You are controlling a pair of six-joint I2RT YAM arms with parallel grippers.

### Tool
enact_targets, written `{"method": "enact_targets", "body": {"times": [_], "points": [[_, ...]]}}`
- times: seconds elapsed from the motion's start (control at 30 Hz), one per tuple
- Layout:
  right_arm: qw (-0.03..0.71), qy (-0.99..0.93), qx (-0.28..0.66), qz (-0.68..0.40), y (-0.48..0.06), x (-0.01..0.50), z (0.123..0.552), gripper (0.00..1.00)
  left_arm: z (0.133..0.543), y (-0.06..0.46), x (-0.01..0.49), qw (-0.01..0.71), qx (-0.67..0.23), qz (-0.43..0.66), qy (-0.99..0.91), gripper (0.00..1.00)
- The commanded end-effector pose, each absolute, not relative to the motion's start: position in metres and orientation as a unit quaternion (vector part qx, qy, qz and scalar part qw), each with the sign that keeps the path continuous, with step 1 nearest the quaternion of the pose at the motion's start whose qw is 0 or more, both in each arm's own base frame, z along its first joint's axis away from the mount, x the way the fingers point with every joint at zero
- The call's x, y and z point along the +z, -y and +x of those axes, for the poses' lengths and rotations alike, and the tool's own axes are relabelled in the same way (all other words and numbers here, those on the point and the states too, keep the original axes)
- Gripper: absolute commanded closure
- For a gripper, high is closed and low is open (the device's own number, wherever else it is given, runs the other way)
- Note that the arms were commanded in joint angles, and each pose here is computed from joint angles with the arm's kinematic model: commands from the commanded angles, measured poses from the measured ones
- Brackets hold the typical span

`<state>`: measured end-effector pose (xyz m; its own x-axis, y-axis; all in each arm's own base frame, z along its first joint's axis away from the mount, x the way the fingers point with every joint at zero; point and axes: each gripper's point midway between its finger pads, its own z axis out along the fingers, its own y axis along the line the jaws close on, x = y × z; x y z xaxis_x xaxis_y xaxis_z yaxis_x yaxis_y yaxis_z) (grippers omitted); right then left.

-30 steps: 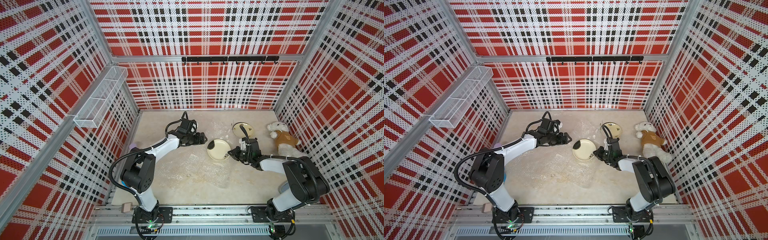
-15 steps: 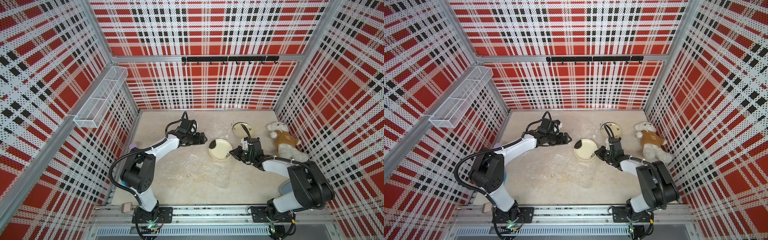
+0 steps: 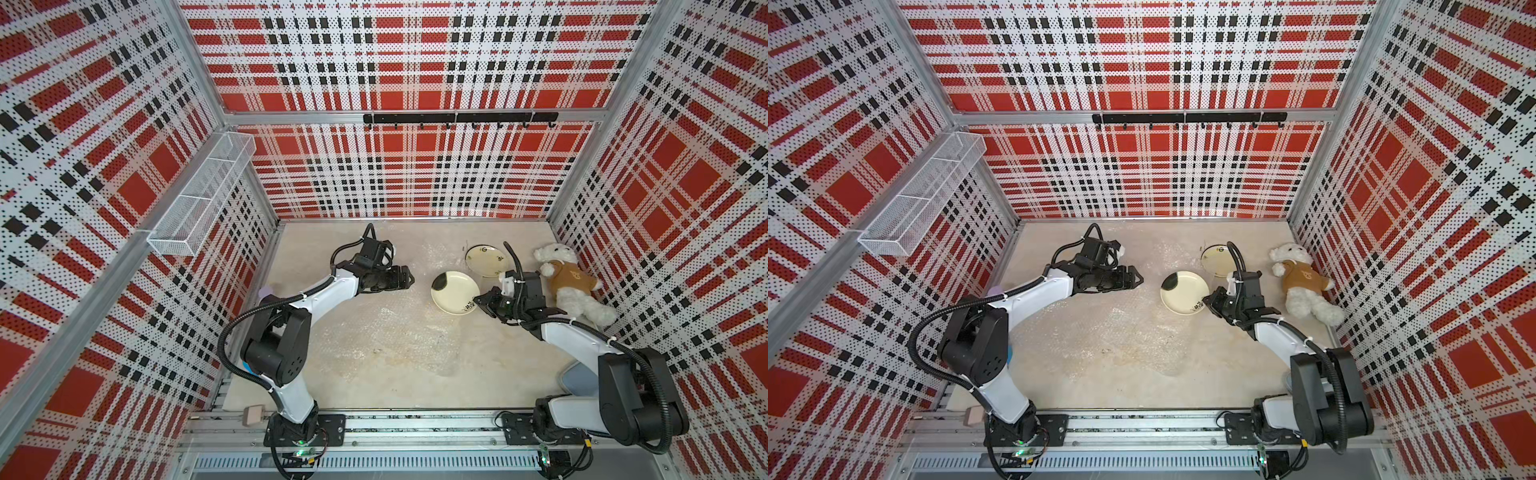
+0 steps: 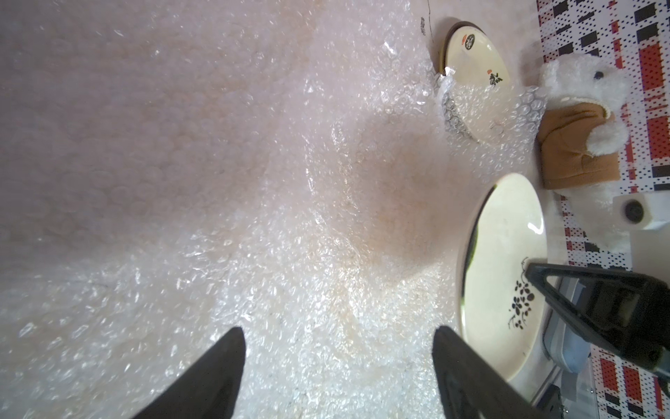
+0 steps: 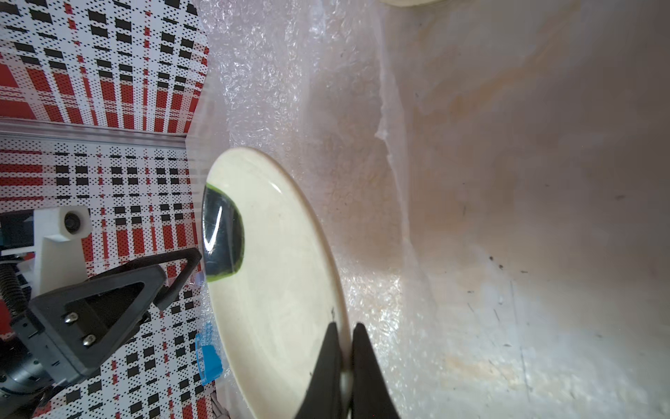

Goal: Unpack dinner plates from bubble wrap
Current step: Pick up the plate from the bubble wrap, then place the plate on the plate.

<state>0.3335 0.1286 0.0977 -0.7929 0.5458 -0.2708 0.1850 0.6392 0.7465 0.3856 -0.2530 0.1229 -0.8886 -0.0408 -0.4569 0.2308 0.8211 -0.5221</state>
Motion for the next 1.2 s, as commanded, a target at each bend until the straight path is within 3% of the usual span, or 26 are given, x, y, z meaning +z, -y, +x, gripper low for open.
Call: {"method": "enact_targets", "body": {"times": [0.0,0.4,0.87,1.17], "points": [[0.286,-0.853,0.39,0.197,-0.119,0.134,0.352,1.0,0.387,0.251,0.132,0.24,-0.301,0.051,-0.922,0.17],[0.349,-0.847,0.327,0.231,-0.046,0.175,0.425,1.0,0.386,0.249,0.131,0.241,-0.301,0.049,-0.922,0.17],[0.342,-0.844,0.302,0.282,-0.009,0.14,0.506,1.0,0.387,0.236,0.135,0.245,-0.295,0.041,-0.923,0.17],[0.327,-0.853,0.263,0.31,0.005,0.107,0.517,1.0,0.387,0.233,0.133,0.244,-0.295,0.038,-0.923,0.17]]}}
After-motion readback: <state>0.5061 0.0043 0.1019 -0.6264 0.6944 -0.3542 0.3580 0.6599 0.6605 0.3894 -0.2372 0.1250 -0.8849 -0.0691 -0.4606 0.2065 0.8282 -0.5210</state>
